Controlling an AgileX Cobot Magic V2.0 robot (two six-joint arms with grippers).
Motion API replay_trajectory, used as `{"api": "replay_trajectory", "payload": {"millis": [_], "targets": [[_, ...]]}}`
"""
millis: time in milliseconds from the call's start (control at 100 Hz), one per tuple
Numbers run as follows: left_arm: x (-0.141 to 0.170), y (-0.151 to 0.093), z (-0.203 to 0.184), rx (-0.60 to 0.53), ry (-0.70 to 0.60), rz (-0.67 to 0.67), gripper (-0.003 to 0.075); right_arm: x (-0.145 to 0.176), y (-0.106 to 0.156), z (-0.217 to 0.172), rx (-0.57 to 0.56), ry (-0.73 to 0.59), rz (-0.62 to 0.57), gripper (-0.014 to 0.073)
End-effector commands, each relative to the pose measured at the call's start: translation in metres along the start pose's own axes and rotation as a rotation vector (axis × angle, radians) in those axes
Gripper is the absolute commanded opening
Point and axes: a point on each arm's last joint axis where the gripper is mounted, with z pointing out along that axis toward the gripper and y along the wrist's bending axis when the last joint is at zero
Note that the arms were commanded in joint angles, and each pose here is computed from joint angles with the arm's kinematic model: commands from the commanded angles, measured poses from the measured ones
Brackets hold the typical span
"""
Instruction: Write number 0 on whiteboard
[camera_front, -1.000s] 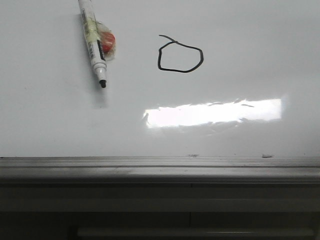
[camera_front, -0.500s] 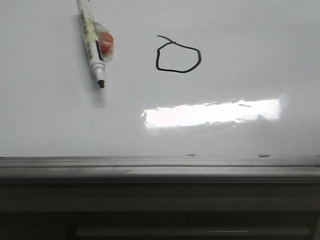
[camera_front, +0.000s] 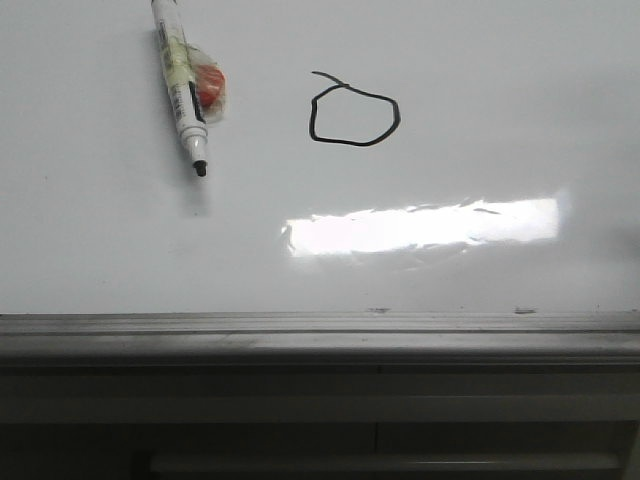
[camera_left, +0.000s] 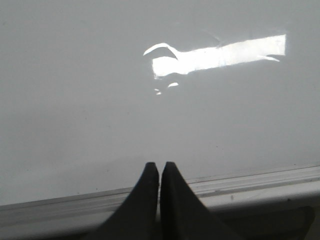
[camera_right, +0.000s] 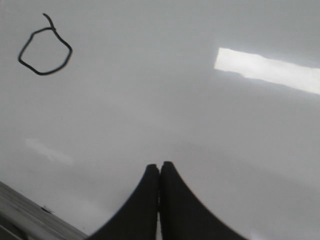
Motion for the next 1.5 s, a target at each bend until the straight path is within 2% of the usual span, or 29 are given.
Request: {"api": "replay_trajectory", "payload": {"millis": [0, 190, 330, 410, 450, 590, 680, 890, 1490], "targets": [[0.004, 0.001, 0.004, -0.014, -0.039, -0.016, -0.0020, 0.000, -0.003, -0.001, 0.015, -0.130, -0.010, -0.0057], [0.004, 0.001, 0.004, -0.014, -0.039, -0.016, -0.0020, 0.041, -0.009, -0.013, 0.128, -0.115, 0.088, -0.0057], [0.004, 0.001, 0.004, -0.014, -0.039, -0.016, -0.0020, 0.066, -0.011, -0.026, 0.233, -0.169, 0.119, -0.0058], [0.004, 0.001, 0.004, -0.014, -0.039, -0.016, -0.0020, 0.081, -0.010, -0.031, 0.279, -0.218, 0.196, -0.0057], [0.004, 0.001, 0.004, -0.014, -0.039, -0.016, -0.0020, 0.086, -0.012, -0.034, 0.319, -0.171, 0.231, -0.0057], [0.004, 0.001, 0.004, -0.014, -0.039, -0.016, -0.0020, 0.095, -0.012, -0.040, 0.373, -0.129, 0.210, -0.0057], [0.004, 0.001, 0.004, -0.014, -0.039, -0.016, -0.0020, 0.102, -0.011, -0.043, 0.386, -0.068, 0.215, -0.0057], [0.004, 0.001, 0.004, -0.014, -0.039, -0.016, -0.0020, 0.101, -0.011, -0.044, 0.391, -0.076, 0.149, -0.0057], [0.004, 0.001, 0.004, -0.014, -0.039, -0.016, -0.0020, 0.101, -0.011, -0.044, 0.391, -0.076, 0.149, -0.0057]]}}
